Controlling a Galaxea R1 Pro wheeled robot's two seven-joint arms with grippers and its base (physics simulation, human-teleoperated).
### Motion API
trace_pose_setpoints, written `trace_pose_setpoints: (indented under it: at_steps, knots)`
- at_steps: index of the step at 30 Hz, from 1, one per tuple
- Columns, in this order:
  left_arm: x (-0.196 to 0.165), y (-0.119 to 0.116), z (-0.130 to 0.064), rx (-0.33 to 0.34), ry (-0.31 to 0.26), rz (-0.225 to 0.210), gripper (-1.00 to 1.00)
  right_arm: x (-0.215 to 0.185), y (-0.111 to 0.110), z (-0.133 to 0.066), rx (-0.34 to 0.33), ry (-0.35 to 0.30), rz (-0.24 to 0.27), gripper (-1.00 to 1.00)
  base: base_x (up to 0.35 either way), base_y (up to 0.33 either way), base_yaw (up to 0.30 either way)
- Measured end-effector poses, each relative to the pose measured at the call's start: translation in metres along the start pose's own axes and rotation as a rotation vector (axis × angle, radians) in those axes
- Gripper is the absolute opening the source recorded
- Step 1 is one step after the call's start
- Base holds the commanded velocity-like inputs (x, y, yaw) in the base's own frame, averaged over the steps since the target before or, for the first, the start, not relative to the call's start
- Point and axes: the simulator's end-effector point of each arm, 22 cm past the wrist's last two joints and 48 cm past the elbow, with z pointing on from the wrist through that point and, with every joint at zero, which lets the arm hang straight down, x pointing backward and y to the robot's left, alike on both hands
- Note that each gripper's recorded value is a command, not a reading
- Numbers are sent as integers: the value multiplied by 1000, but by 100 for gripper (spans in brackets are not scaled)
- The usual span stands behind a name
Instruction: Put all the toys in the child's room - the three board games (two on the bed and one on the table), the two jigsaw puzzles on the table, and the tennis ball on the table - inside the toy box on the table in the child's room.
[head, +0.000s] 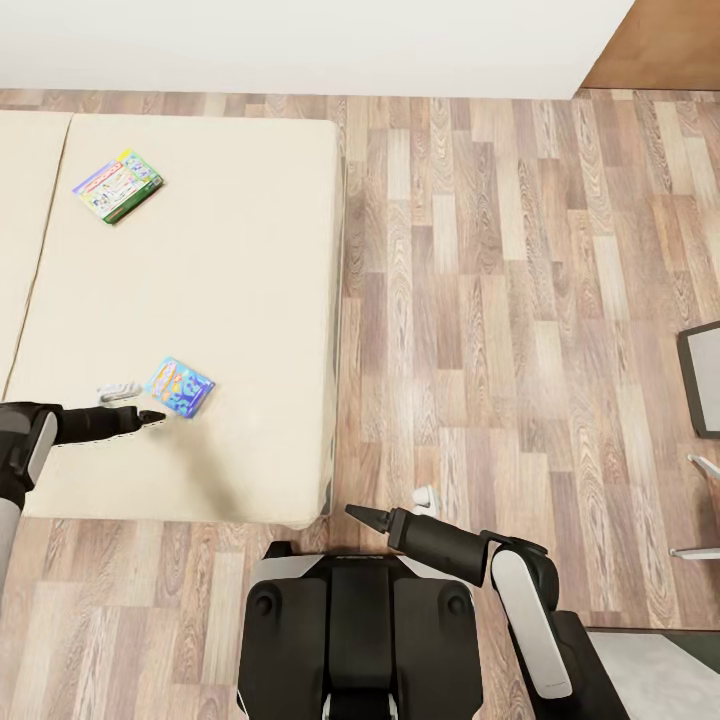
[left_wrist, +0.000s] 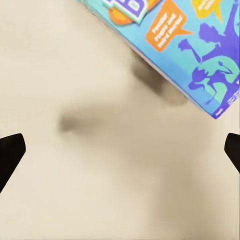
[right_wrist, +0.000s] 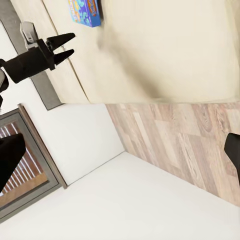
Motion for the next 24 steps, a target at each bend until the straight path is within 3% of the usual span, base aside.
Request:
trace_pose_setpoints:
  at_steps: [14, 18, 24]
  knots:
    - [-77, 33, -23, -212, -119, -18, 100, 0, 0, 0, -1, 0, 0, 100, 0, 0, 0]
    - [-97, 14, -21, -200, -149, -19, 100, 0, 0, 0, 0, 1, 2, 100, 0, 0, 0]
    - [-99, -6, -8, -173, -153, -13, 100, 2, -4, 2, 3, 4, 8, 100, 0, 0, 0]
